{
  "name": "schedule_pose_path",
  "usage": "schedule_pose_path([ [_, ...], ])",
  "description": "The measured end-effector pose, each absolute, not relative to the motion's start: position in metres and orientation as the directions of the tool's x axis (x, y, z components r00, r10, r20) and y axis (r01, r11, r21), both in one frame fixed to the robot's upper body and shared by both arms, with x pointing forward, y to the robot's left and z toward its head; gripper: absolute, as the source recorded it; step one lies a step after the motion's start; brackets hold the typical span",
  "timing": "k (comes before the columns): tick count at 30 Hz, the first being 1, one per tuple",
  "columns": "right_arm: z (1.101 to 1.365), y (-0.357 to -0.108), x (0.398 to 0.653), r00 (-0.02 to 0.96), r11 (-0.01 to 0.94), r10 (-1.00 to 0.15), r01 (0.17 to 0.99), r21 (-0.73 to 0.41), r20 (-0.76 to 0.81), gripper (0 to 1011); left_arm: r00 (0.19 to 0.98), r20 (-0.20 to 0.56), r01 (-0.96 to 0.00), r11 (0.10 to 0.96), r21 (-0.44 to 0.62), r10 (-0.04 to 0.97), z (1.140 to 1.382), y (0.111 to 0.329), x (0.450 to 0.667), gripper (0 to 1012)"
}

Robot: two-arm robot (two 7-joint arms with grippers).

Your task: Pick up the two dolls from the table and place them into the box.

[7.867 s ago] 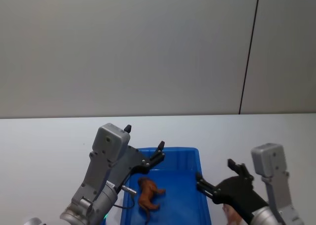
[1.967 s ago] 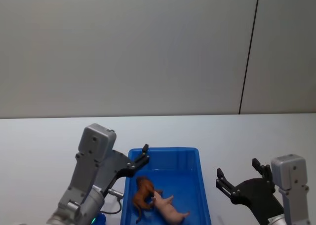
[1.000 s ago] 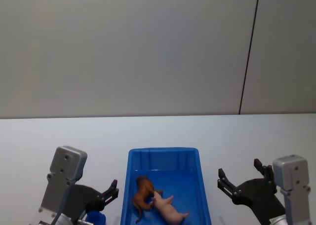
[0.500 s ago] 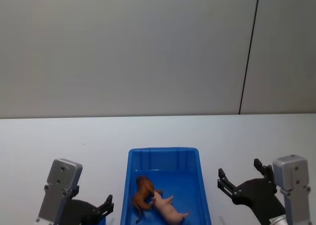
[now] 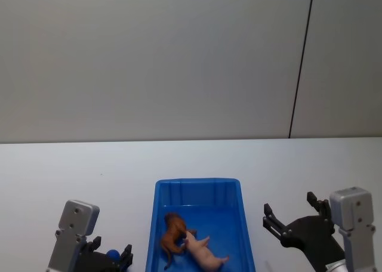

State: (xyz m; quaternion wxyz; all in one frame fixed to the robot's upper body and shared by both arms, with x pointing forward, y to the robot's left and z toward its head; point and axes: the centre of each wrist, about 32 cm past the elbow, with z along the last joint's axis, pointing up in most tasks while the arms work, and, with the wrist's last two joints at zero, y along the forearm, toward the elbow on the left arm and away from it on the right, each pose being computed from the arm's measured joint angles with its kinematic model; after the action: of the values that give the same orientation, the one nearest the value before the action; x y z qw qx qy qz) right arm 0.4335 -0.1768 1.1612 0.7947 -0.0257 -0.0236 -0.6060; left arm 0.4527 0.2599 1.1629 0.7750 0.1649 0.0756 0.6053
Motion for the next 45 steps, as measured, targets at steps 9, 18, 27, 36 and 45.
schedule_pose_path([
  [9,1.161,-0.177,0.433,0.264,0.264,-0.962,0.964,-0.012,0.069,1001,0.248,0.078,-0.909,0.205,0.363,0.966,1.160,0.261,0.454,501],
  [18,1.161,-0.177,0.433,0.264,0.264,-0.962,0.964,-0.012,0.069,1001,0.237,0.070,-0.908,0.196,0.370,0.969,1.158,0.262,0.453,286],
  [27,1.161,-0.177,0.433,0.264,0.264,-0.962,0.964,-0.012,0.069,1001,0.237,0.051,-0.912,0.204,0.356,0.970,1.156,0.262,0.452,229],
  [36,1.161,-0.177,0.433,0.264,0.264,-0.962,0.964,-0.012,0.069,1001,0.252,0.040,-0.933,0.232,0.275,0.967,1.162,0.260,0.452,187],
  [45,1.161,-0.177,0.433,0.264,0.264,-0.962,0.964,-0.012,0.069,1001,0.287,0.054,-0.948,0.276,0.159,0.956,1.177,0.257,0.455,157],
])
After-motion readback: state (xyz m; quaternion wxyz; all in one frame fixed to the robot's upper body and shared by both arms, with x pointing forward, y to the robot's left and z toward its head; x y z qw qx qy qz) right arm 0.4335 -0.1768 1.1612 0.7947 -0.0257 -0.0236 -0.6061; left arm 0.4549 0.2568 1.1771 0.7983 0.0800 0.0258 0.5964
